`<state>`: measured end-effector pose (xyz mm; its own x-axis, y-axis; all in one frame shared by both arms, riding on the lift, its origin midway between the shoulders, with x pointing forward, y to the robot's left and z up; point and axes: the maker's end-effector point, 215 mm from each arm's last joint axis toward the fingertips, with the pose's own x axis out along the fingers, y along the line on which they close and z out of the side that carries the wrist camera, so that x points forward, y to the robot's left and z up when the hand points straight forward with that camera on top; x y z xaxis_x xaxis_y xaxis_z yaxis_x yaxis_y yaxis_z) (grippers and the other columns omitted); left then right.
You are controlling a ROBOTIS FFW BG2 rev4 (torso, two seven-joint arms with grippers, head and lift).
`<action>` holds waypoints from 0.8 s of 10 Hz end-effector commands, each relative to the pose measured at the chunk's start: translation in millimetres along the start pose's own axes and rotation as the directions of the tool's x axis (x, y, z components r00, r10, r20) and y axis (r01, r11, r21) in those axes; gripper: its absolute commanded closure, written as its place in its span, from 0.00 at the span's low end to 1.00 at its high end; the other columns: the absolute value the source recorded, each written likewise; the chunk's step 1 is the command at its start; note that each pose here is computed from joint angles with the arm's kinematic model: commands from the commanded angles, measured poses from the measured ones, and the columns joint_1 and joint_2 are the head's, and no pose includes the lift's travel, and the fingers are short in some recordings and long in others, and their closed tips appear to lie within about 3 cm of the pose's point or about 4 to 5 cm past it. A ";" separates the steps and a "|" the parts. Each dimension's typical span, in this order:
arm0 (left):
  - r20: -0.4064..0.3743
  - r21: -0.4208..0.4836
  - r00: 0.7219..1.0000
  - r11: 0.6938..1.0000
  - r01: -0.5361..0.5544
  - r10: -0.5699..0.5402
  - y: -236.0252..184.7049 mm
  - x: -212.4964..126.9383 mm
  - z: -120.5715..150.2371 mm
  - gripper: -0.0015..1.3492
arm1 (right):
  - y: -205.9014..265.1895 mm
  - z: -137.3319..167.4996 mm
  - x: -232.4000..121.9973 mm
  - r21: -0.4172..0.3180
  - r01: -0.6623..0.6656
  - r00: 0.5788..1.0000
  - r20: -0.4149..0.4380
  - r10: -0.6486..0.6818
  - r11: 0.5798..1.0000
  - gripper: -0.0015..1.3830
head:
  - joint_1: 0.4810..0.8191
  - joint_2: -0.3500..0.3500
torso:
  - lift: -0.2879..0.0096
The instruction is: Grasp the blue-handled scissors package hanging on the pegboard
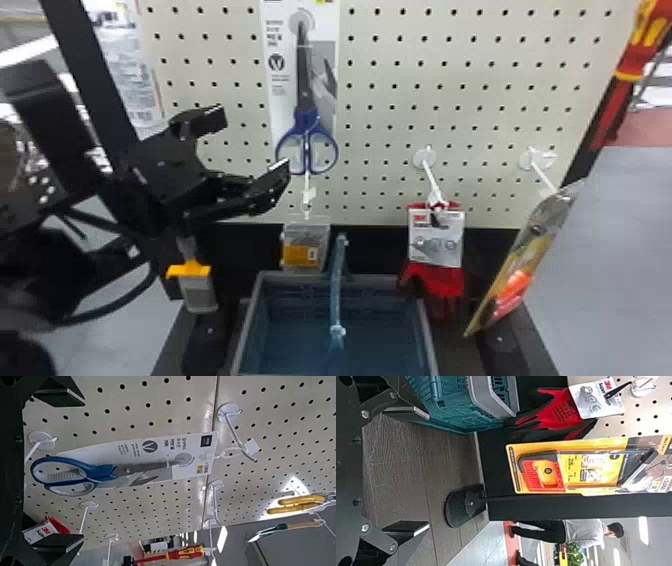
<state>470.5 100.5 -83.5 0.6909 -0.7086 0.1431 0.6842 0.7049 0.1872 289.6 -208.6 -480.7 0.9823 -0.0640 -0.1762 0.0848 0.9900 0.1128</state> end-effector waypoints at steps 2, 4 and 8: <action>-0.009 0.044 1.000 0.999 0.026 -0.026 14.6 19.9 1.5 0.08 | 0.2 0.9 0.3 0.000 0.000 1.000 0.002 0.000 1.000 0.23 | 0.20 0.50 | 0.63; -0.011 0.046 1.000 0.999 0.025 -0.025 29.1 30.4 -1.3 0.08 | 0.1 1.6 1.2 0.002 0.000 1.000 0.004 0.000 1.000 0.23 | 0.20 0.50 | 0.63; -0.011 0.029 0.998 0.998 0.056 -0.056 41.1 53.1 -0.1 0.08 | -0.4 2.4 2.1 0.001 -0.001 1.000 0.005 0.001 1.000 0.23 | 0.20 0.50 | 0.63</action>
<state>531.0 95.4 -67.7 0.6650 -0.7368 0.1222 0.7013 0.6723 0.2370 291.4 -208.9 -478.5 0.9832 -0.0631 -0.1711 0.0836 0.9898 0.1152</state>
